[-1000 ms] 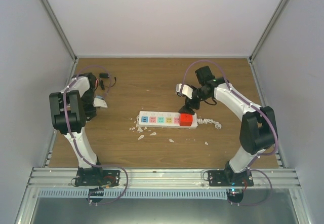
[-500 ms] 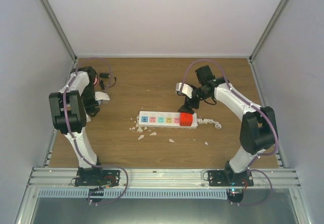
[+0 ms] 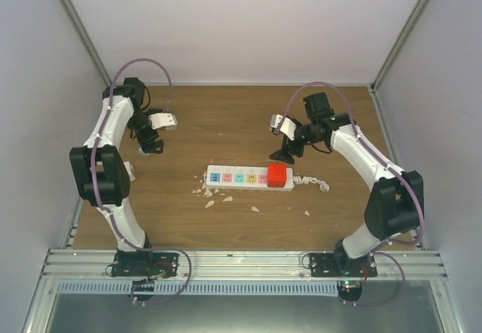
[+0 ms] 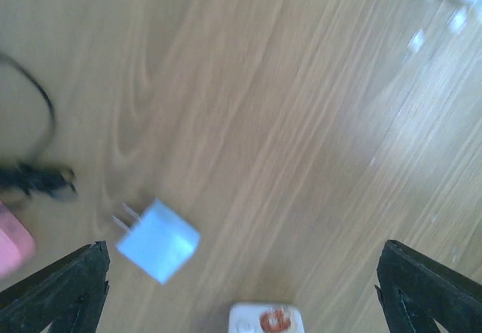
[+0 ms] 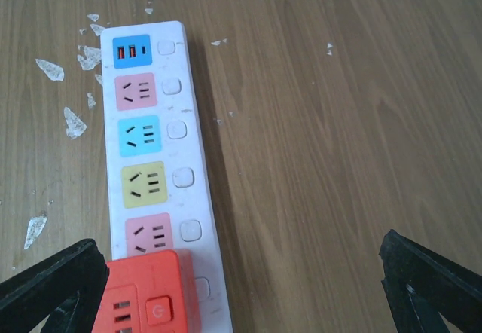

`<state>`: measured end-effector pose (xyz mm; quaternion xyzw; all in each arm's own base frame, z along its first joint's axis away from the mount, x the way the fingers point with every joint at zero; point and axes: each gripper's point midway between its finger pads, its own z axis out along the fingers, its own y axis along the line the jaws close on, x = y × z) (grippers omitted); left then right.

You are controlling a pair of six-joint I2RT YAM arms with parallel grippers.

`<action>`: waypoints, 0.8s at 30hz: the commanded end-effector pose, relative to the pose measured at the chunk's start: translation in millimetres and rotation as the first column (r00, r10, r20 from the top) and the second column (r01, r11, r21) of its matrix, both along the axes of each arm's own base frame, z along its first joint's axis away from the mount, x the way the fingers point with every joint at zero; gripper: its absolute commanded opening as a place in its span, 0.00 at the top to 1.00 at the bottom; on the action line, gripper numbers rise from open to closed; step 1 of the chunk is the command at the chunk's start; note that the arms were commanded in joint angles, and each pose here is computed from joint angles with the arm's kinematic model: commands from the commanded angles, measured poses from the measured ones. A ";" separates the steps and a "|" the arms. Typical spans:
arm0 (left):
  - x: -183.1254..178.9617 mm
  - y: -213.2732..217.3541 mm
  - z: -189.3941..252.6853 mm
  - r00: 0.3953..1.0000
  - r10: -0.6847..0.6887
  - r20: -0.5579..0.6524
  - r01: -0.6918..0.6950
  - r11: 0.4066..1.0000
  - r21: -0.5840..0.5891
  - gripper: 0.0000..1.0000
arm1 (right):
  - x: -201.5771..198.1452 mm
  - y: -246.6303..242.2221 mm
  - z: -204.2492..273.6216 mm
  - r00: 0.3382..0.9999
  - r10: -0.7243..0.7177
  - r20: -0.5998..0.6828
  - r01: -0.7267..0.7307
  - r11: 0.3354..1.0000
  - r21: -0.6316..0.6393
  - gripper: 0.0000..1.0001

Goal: Pull the plug off the socket

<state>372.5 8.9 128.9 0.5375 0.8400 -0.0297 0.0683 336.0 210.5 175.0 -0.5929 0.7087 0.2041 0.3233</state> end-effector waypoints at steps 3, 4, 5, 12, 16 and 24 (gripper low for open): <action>15.4 -92.0 81.6 0.947 -0.119 0.299 0.205 0.939 -0.276 0.01 | 1.6 -18.0 25.7 1.000 -0.023 -0.001 0.023 0.996 0.083 0.01; 14.2 -106.6 88.6 0.934 -0.140 0.329 0.245 0.922 -0.301 0.01 | 2.5 -21.5 28.1 1.000 -0.028 -0.001 0.028 0.995 0.092 0.01; 13.0 -119.9 94.6 0.923 -0.153 0.352 0.275 0.903 -0.331 0.01 | 2.1 -25.7 28.5 0.999 -0.034 -0.008 0.034 0.995 0.096 0.00; -7.2 -207.8 114.2 0.905 -0.167 0.391 0.374 0.750 -0.546 0.01 | 0.5 -57.9 26.4 0.997 -0.079 -0.024 0.081 0.992 0.102 0.00; -26.6 -244.0 112.5 0.890 -0.182 0.418 0.421 0.683 -0.597 0.01 | -4.4 -80.6 19.7 0.993 -0.117 -0.021 0.118 0.989 0.088 0.01; -76.3 -313.4 83.0 0.842 -0.268 0.468 0.531 0.563 -0.633 0.01 | -24.1 -119.1 -9.3 0.990 -0.143 -0.021 0.144 0.986 0.081 0.00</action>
